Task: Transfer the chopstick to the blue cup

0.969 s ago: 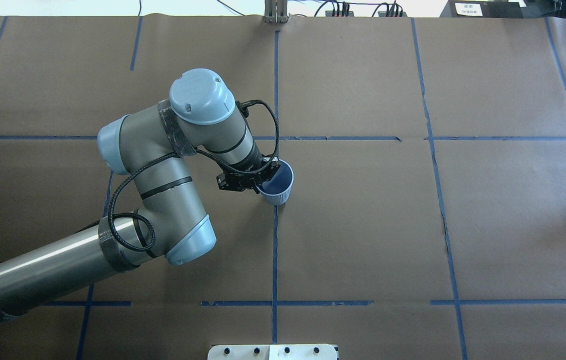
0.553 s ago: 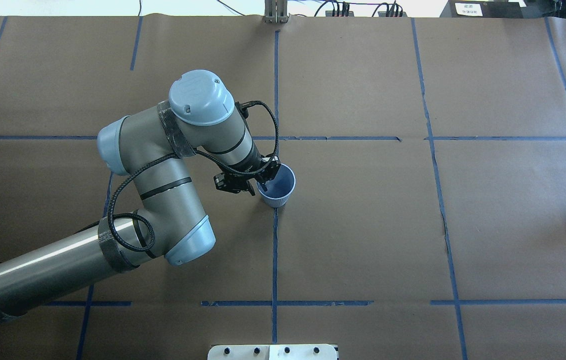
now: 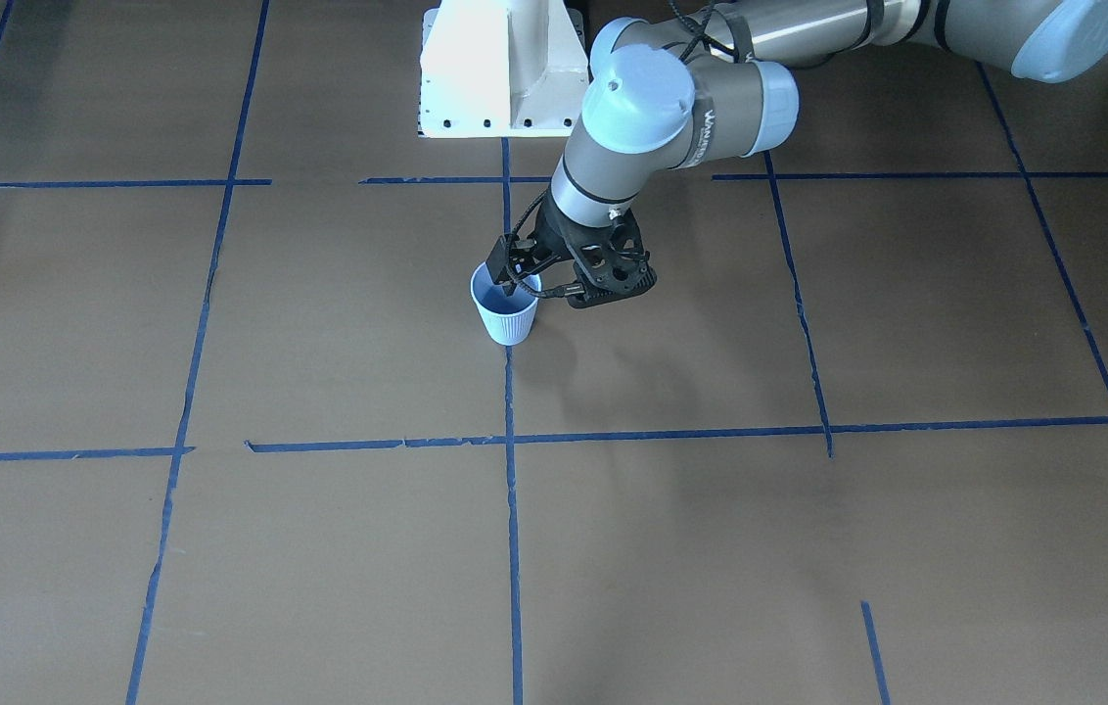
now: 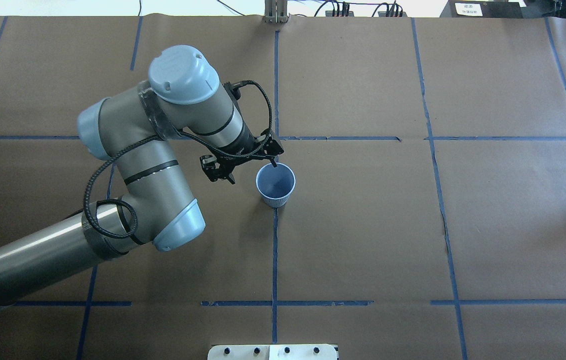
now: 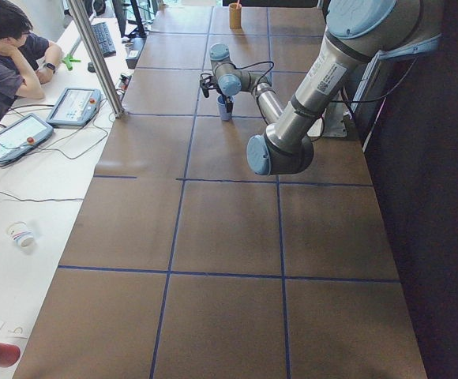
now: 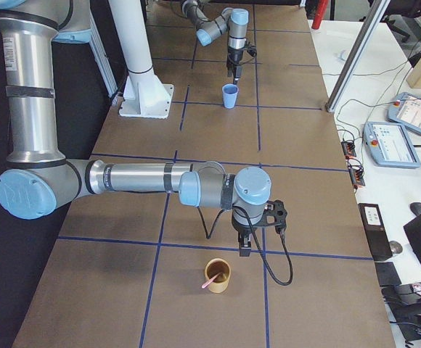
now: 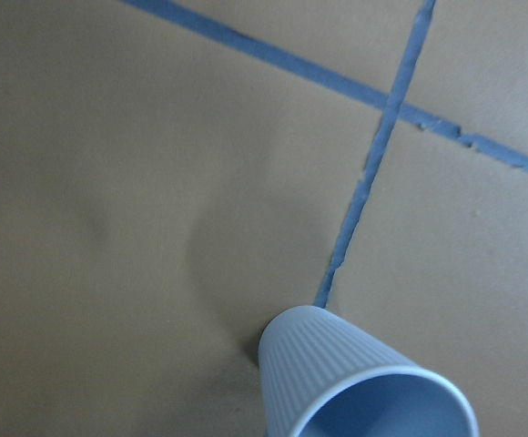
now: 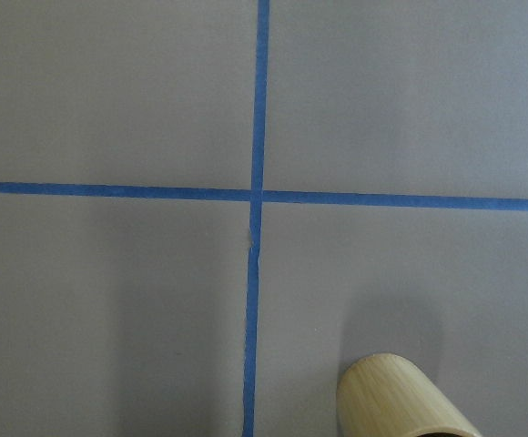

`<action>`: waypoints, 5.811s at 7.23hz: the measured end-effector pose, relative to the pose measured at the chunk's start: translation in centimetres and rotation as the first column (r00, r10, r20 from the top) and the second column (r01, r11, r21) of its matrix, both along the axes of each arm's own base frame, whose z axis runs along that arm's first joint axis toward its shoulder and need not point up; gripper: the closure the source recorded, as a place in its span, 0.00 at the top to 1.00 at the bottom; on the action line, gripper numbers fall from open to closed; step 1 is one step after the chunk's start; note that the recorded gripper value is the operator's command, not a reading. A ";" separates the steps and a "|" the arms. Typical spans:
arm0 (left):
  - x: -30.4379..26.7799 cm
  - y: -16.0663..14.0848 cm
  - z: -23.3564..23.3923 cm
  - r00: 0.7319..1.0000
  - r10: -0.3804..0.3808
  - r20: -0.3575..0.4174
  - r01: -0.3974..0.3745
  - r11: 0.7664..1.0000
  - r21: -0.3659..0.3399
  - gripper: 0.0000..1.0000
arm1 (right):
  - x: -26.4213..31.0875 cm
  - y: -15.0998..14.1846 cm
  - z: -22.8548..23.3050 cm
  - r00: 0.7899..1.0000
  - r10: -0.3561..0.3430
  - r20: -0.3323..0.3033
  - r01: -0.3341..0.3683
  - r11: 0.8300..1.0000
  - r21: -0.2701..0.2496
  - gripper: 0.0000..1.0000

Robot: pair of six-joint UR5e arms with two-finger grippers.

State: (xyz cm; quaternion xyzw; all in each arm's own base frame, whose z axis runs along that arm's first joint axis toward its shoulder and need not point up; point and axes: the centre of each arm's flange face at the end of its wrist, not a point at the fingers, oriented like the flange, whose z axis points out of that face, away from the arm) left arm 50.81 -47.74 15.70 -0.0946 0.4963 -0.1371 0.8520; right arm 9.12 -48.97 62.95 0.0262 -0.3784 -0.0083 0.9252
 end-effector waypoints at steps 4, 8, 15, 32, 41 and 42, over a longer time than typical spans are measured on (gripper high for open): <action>-15.1 -0.8 2.1 0.993 -0.023 -0.113 0.021 1.000 -0.020 1.00 | -0.3 1.5 -0.1 0.999 -0.003 0.035 0.003 1.000 0.003 1.00; -21.3 -2.1 5.1 0.993 -0.035 -0.111 0.038 0.999 0.024 1.00 | 0.8 3.5 3.7 0.983 -0.182 0.016 0.178 0.975 0.134 1.00; -21.5 -1.8 5.1 0.993 -0.035 -0.111 0.039 0.999 0.032 1.00 | 3.0 6.7 11.7 0.962 -0.274 -0.002 0.272 0.957 0.101 0.95; -22.0 -0.5 6.2 0.994 -0.031 -0.106 0.034 0.999 0.026 1.00 | 5.4 10.1 13.2 0.973 -0.233 0.007 0.231 0.969 0.092 0.09; -22.3 -0.3 5.3 0.992 -0.032 -0.119 0.036 0.999 0.031 1.00 | 9.7 15.5 0.6 0.989 -0.142 -0.036 0.143 0.989 0.023 0.00; -22.6 0.1 4.9 0.991 -0.032 -0.127 0.037 0.999 0.039 1.00 | 11.5 17.5 -1.8 0.985 -0.149 -0.089 0.148 0.989 -0.014 0.00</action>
